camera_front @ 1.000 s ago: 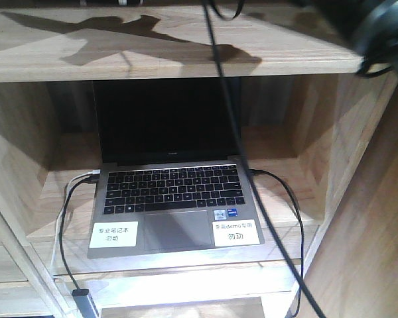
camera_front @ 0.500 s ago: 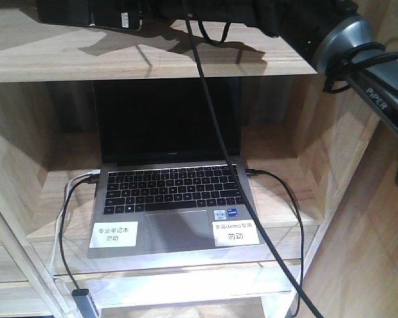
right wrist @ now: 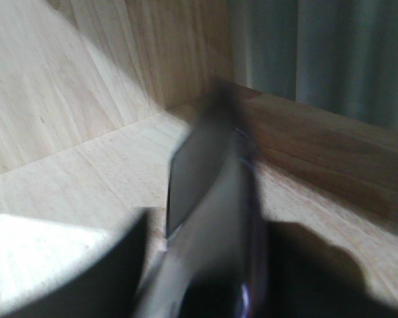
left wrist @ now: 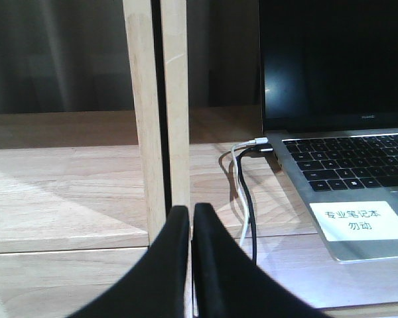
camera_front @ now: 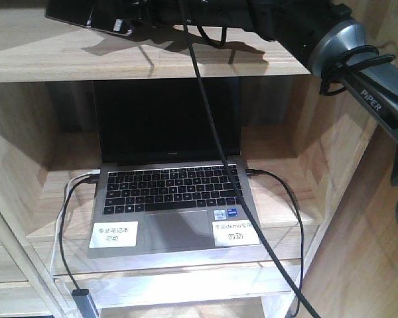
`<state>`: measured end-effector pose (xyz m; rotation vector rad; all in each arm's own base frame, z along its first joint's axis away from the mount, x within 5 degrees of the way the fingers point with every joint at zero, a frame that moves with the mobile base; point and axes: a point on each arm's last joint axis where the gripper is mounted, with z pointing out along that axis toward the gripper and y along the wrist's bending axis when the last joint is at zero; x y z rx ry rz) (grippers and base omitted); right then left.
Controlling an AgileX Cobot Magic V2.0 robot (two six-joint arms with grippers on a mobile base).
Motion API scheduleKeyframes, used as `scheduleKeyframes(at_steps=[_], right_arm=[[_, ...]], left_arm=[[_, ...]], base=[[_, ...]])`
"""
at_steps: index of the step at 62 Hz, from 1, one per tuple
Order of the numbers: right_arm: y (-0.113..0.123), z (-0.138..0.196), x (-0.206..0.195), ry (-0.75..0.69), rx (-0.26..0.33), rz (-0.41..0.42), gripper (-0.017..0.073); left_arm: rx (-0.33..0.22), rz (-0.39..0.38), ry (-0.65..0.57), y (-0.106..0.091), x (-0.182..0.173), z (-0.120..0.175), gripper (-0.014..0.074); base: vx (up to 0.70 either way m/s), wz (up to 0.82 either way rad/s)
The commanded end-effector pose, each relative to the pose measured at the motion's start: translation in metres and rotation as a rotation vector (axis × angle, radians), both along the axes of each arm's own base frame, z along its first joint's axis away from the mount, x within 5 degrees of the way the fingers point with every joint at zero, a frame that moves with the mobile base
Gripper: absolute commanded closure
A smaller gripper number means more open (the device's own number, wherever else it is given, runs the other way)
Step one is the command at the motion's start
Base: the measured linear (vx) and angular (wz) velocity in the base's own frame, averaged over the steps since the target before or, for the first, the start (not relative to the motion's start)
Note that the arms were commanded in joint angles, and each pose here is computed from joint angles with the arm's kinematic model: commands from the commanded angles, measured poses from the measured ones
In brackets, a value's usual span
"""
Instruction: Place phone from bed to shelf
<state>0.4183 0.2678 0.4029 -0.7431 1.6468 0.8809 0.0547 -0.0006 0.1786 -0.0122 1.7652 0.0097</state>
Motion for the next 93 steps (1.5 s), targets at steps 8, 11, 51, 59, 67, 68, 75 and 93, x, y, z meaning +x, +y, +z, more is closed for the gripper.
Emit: scheduleKeyframes(at_steps=[8, 11, 51, 59, 67, 68, 75, 93], right_arm=[[-0.013, 0.041, -0.011, -0.106, 0.073, -0.067, -0.007], [-0.013, 0.04, -0.011, -0.112, 0.062, -0.071, -0.009], [-0.032, 0.08, -0.041, -0.166, 0.013, -0.1, 0.0011], [-0.04, 0.088, -0.051, -0.164, -0.048, -0.113, 0.0064], [-0.048, 0.092, -0.061, -0.14, -0.132, -0.126, 0.0169], [-0.048, 0.092, -0.062, -0.136, -0.141, -0.126, 0.0183], [-0.053, 0.095, -0.069, -0.122, -0.186, -0.127, 0.0311], [-0.083, 0.118, -0.08, -0.048, -0.078, -0.19, 0.0571]], left_arm=[[-0.011, 0.004, -0.07, 0.0, 0.001, 0.005, 0.0593], [-0.011, 0.004, -0.07, 0.0, 0.001, 0.005, 0.0593], [-0.011, 0.004, -0.07, 0.0, 0.001, 0.005, 0.0593], [-0.011, 0.004, -0.07, 0.0, 0.001, 0.005, 0.0593], [-0.011, 0.004, -0.07, 0.0, 0.001, 0.005, 0.0593], [-0.011, 0.004, -0.07, 0.0, 0.001, 0.005, 0.0593], [-0.011, 0.004, -0.07, 0.0, 0.001, 0.005, 0.0593], [-0.011, 0.004, -0.07, 0.0, 0.001, 0.005, 0.0593]], base=[[0.0, 0.0], [0.0, 0.0], [0.0, 0.0], [0.0, 0.0], [0.0, 0.0], [0.0, 0.0], [0.0, 0.0], [0.0, 0.0]])
